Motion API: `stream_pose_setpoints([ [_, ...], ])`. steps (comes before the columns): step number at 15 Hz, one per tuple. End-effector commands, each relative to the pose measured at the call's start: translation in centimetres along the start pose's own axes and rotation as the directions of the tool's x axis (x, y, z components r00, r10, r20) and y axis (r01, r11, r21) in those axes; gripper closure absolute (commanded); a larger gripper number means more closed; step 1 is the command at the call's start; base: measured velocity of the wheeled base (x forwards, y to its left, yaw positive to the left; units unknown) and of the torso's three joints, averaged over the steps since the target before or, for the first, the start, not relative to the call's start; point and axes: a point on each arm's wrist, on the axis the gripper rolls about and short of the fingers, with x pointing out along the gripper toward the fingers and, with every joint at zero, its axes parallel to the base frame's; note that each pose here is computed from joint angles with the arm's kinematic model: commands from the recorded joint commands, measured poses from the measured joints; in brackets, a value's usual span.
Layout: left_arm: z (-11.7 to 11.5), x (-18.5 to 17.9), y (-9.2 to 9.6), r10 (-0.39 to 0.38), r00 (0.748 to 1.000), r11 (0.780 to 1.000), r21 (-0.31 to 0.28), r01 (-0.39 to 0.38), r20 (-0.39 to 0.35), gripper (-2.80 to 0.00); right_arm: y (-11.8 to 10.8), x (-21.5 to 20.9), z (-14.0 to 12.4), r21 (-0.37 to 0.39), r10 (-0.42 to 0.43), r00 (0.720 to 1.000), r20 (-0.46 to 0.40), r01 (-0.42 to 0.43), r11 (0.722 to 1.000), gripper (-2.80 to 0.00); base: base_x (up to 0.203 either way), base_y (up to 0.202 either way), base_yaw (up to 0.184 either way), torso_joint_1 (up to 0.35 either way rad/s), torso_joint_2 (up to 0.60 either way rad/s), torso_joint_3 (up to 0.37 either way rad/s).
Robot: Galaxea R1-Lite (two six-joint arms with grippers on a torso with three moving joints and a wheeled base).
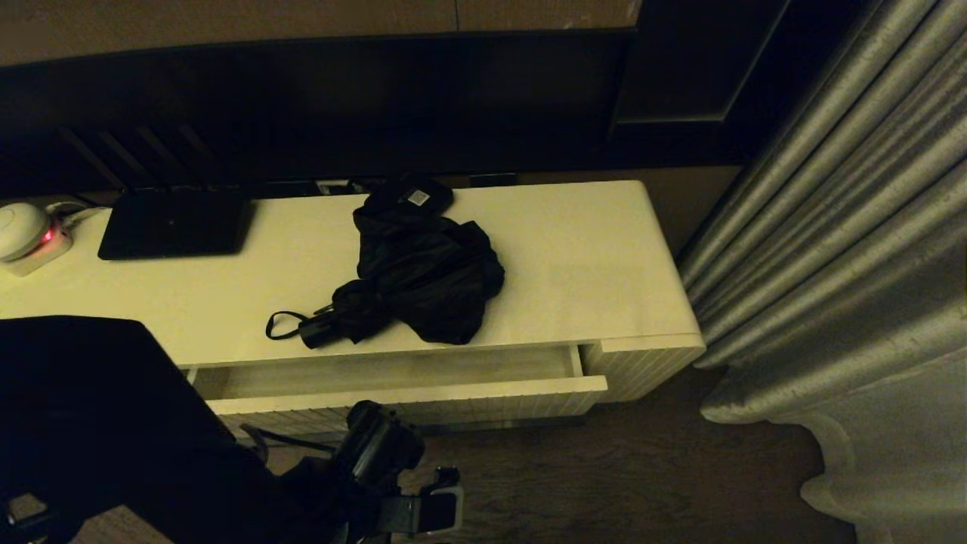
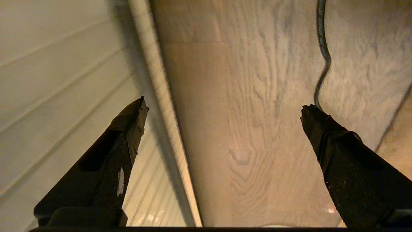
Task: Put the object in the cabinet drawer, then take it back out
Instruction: Open the drawer
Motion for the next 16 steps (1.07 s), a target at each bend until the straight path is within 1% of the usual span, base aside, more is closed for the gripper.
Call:
stream_pose_setpoints([
  [1, -0.2, -2.5, 1.2, 0.074, 0.996, 0.997, -0.026, -0.073, 0.041, -2.8, 0.0, 0.0, 0.0, 0.0, 0.001, 1.0, 0.0, -0.001, 1.0, 0.0, 0.0, 0.0, 0.0, 0.0, 0.0, 0.0],
  [2, -0.5, -3.5, 1.4, 0.089, 0.995, 0.995, -0.049, -0.086, 0.052, -2.8, 0.0, 0.0, 0.0, 0.0, 0.001, 1.0, -0.001, -0.001, 1.0, 0.0, 0.0, 0.0, 0.0, 0.0, 0.0, 0.0],
  [3, -0.9, -4.8, 1.6, 0.104, 0.993, 0.992, -0.074, -0.099, 0.064, 0.0, 0.0, 0.0, 0.0, 0.0, 0.001, 1.0, -0.002, -0.001, 1.0, 0.0, 0.0, 0.0, 0.0, 0.0, 0.0, 0.0],
  [4, -1.4, -6.2, 1.7, 0.121, 0.99, 0.988, -0.106, -0.113, 0.077, 0.0, 0.0, 0.0, 0.0, 0.0, 0.002, 1.0, -0.001, -0.002, 1.0, 0.0, 0.0, 0.0, 0.0, 0.0, 0.0, 0.0],
  [5, -2.0, -8.0, 1.9, 0.143, 0.985, 0.979, -0.162, -0.127, 0.092, 0.0, 0.0, 0.0, 0.0, 0.0, 0.001, 1.0, -0.002, -0.001, 1.0, 0.0, 0.0, 0.0, 0.0, 0.0, 0.0, 0.0],
  [7, -3.0, -11.1, 2.1, 0.155, 0.98, 0.947, -0.301, -0.113, 0.121, 0.0, 0.0, 0.0, 0.0, 0.0, 0.001, 1.0, -0.001, -0.001, 1.0, 0.0, 0.0, 0.0, 0.0, 0.0, 0.0, 0.0],
  [8, -3.4, -12.7, 2.3, 0.164, 0.976, 0.921, -0.378, -0.098, 0.145, 0.0, 0.0, 0.0, 0.0, 0.0, 0.001, 1.0, -0.001, -0.001, 1.0, 0.0, 0.0, 0.0, 0.0, 0.0, 0.0, 0.0],
  [9, -3.8, -14.0, 2.5, 0.167, 0.971, 0.889, -0.451, -0.075, 0.169, 0.0, 0.0, 0.0, 0.0, 0.0, 0.001, 1.0, -0.001, -0.001, 1.0, 0.0, 0.0, 0.0, 0.0, 0.0, 0.0, 0.0],
  [10, -4.0, -15.6, 3.2, 0.189, 0.963, 0.851, -0.521, -0.063, 0.193, 0.0, 0.0, 0.0, 0.0, 0.0, 0.001, 1.0, 0.0, -0.001, 1.0, 0.0, 0.0, 0.0, 0.0, 0.0, 0.0, 0.0],
  [11, -4.1, -17.3, 4.0, 0.208, 0.955, 0.799, -0.6, -0.04, 0.212, 0.0, 0.0, 0.0, 0.0, 0.0, 0.001, 1.0, -0.002, -0.001, 1.0, 0.0, 0.0, 0.0, 0.0, 0.0, 0.0, 0.0],
  [12, -4.3, -18.6, 4.4, 0.212, 0.952, 0.743, -0.669, -0.009, 0.222, 0.0, 0.0, 0.0, 0.0, 0.0, 0.001, 1.0, 0.0, -0.001, 1.0, 0.0, 0.0, 0.0, 0.0, 0.0, 0.0, 0.0],
  [13, -4.4, -19.6, 4.8, 0.227, 0.946, 0.676, -0.737, 0.019, 0.233, 0.0, 0.0, 0.0, 0.0, 0.0, 0.001, 1.0, -0.002, -0.001, 1.0, 0.0, 0.0, 0.0, 0.0, 0.0, 0.0, 0.0],
  [14, -4.5, -20.4, 5.1, 0.245, 0.939, 0.593, -0.803, 0.051, 0.241, 0.0, 0.0, 0.0, 0.0, 0.0, 0.001, 1.0, 0.0, -0.001, 1.0, 0.0, 0.0, 0.0, 0.0, 0.0, 0.0, 0.0],
  [15, -4.5, -21.0, 5.4, 0.255, 0.936, 0.515, -0.854, 0.08, 0.242, 0.0, 0.0, 0.0, 0.0, 0.0, 0.001, 1.0, -0.002, -0.001, 1.0, 0.0, 0.0, 0.0, 0.0, 0.0, 0.0, 0.0],
  [16, -4.5, -21.2, 5.5, 0.258, 0.937, 0.446, -0.889, 0.102, 0.237, 0.0, 0.0, 0.0, 0.0, 0.0, 0.001, 1.0, -0.002, -0.001, 1.0, 0.0, 0.0, 0.0, 0.0, 0.0, 0.0, 0.0],
])
